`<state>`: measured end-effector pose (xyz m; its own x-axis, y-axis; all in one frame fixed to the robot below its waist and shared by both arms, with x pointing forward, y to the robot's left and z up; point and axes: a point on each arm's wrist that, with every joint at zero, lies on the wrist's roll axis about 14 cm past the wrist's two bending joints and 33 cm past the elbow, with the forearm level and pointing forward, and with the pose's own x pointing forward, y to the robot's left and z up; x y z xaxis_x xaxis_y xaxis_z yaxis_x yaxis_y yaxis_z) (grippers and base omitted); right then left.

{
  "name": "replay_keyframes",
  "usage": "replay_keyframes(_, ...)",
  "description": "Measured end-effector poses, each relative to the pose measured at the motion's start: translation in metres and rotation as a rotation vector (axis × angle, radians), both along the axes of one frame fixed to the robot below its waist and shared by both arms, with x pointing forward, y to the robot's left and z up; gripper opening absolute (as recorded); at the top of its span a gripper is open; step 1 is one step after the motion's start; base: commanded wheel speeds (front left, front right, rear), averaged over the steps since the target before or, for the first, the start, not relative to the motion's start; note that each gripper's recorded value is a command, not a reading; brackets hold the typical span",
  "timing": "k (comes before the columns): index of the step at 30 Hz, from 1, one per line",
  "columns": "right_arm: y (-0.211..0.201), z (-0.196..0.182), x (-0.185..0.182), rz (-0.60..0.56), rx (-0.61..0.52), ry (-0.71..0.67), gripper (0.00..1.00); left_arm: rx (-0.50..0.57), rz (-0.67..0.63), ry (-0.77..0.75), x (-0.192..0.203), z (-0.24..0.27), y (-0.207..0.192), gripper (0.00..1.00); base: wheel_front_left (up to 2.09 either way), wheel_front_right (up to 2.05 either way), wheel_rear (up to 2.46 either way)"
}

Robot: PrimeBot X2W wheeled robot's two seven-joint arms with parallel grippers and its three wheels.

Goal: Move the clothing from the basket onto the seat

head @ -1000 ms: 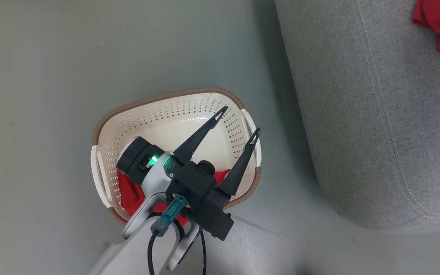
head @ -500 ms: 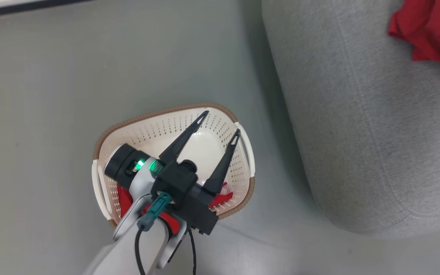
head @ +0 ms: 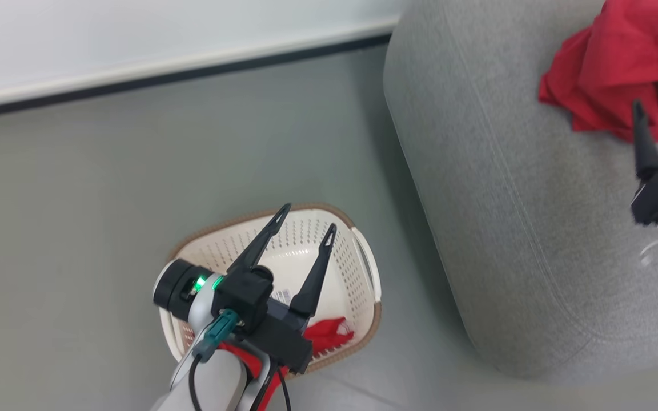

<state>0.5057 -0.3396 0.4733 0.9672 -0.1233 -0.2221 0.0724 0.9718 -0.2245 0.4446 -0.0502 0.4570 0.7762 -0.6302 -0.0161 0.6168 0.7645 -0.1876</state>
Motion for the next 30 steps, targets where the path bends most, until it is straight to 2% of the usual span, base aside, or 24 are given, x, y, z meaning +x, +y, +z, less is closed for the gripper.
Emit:
replay_keyframes(8,0.062,0.004,-0.02,0.099,0.125,-0.068,1.0,0.007,0.138,0.01,-0.012,0.01,0.041,1.0,0.0,0.0,0.0)
replay_keyframes(16,0.112,0.005,-0.044,0.16,0.203,-0.11,1.0,0.033,0.25,0.003,-0.026,0.015,0.082,1.0,0.0,0.0,0.0)
replay_keyframes(25,0.159,0.013,-0.087,0.201,0.26,-0.17,1.0,0.034,0.387,-0.005,-0.054,0.025,0.131,1.0,0.0,0.0,0.0)
replay_keyframes(30,0.178,0.027,-0.111,0.229,0.256,-0.227,1.0,0.046,0.456,-0.005,-0.075,0.024,0.159,1.0,0.0,0.0,0.0)
